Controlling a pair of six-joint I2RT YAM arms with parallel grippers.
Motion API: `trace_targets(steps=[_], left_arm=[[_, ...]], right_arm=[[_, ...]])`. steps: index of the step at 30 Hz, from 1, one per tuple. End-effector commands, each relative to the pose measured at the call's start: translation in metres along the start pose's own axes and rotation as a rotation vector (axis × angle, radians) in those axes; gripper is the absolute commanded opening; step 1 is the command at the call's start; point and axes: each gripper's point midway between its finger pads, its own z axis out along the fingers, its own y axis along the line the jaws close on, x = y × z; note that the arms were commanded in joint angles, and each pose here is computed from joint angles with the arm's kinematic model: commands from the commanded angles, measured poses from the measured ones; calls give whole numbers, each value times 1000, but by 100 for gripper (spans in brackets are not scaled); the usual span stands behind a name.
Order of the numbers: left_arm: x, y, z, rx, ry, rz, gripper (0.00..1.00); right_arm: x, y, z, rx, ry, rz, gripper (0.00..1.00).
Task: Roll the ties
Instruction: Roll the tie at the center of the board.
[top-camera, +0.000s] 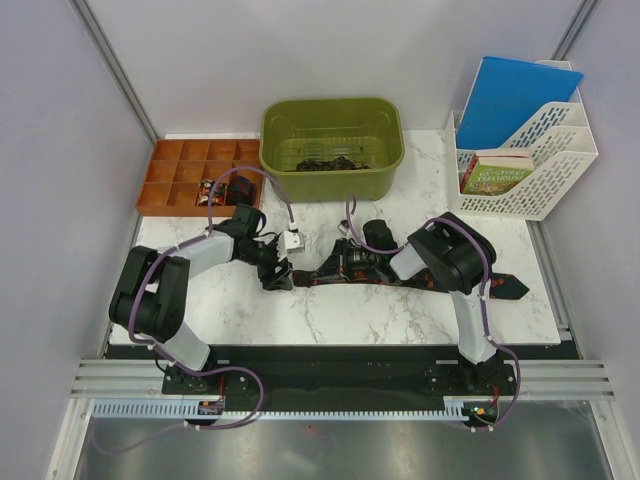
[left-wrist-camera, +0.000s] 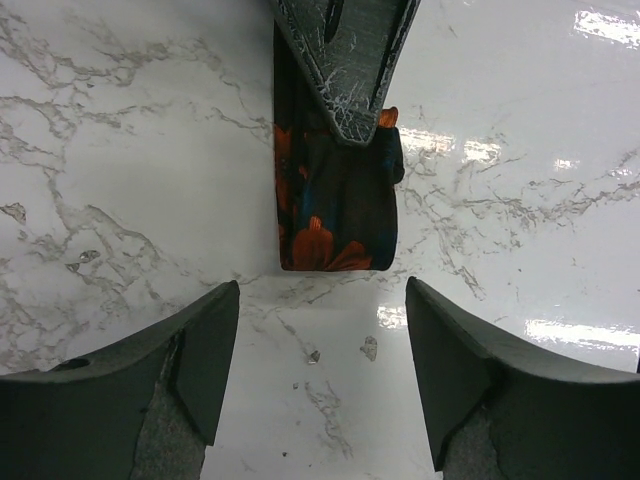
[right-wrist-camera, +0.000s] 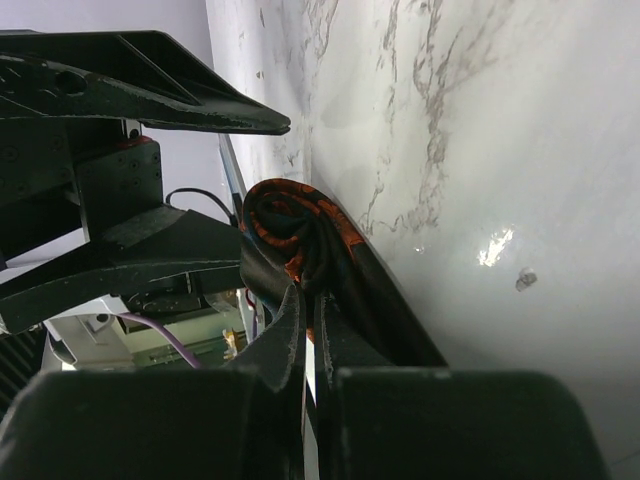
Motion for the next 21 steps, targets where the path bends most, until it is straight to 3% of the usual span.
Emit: trace_targets(steps=[1, 12, 15, 18, 19, 21], left_arm=[[-4, 5, 6, -15, -23, 40, 72], [-3, -1, 16, -27, -4, 83, 73], [-4, -5, 17, -20, -6, 101, 70], [-5, -6, 17, -25, -2, 110, 58], [-6, -3, 15, -36, 3, 101, 48], [-18, 2, 11, -53, -13, 87, 39]], right_arm=[[29, -70, -7, 197, 30, 74, 0], [33, -72, -8, 201, 42, 72, 0], [36, -71, -6, 197, 48, 76, 0], [36, -68, -4, 188, 46, 76, 0], [37, -68, -4, 190, 49, 78, 0], [36, -68, -3, 190, 49, 76, 0]])
